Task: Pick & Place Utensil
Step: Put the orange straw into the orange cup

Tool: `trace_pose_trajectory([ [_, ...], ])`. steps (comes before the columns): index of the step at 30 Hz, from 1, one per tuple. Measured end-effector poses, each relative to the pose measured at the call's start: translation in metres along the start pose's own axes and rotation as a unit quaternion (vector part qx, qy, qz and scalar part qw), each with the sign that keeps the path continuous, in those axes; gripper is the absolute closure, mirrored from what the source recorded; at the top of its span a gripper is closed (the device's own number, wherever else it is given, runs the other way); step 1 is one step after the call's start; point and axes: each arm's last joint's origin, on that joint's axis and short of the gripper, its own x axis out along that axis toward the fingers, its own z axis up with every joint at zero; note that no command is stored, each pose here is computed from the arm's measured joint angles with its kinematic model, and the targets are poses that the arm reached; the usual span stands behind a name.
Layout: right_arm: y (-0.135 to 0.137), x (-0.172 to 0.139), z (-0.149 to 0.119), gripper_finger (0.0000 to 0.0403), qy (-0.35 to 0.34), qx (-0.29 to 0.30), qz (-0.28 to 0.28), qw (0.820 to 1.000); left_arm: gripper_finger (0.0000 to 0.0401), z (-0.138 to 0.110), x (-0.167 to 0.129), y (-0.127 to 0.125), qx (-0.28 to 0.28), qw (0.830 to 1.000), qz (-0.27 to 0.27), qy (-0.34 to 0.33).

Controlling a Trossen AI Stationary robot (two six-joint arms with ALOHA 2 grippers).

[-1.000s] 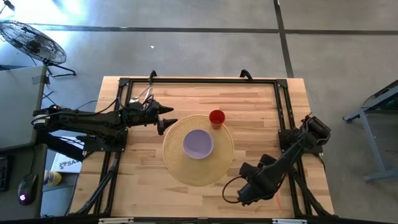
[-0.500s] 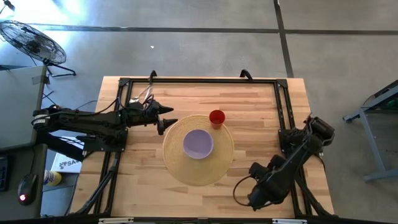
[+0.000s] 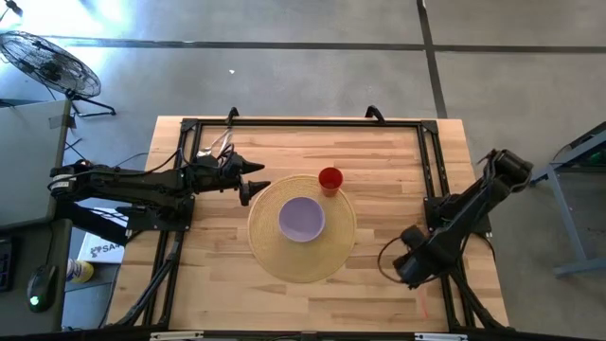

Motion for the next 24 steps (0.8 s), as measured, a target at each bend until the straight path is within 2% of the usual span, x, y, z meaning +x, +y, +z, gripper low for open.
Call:
trace_pose_trajectory([
  [4,-0.012,0.023,0.006,0.0218,0.023,0.050,0.010,0.998,0.0061,0.000,0.000,0.000,0.000,1.000,0.000,0.000],
  [11,-0.008,0.048,0.007,0.0218,0.058,0.045,0.091,0.993,0.0061,0.000,0.000,0.000,0.000,1.000,0.001,0.000],
  [17,-0.009,0.048,0.008,0.0220,0.049,0.056,0.085,0.994,0.0061,0.000,0.000,0.000,0.000,1.000,0.001,0.000],
  [24,-0.007,0.048,0.009,0.0272,0.053,0.061,0.094,0.992,0.0061,0.000,0.000,0.000,0.000,1.000,0.001,0.000],
])
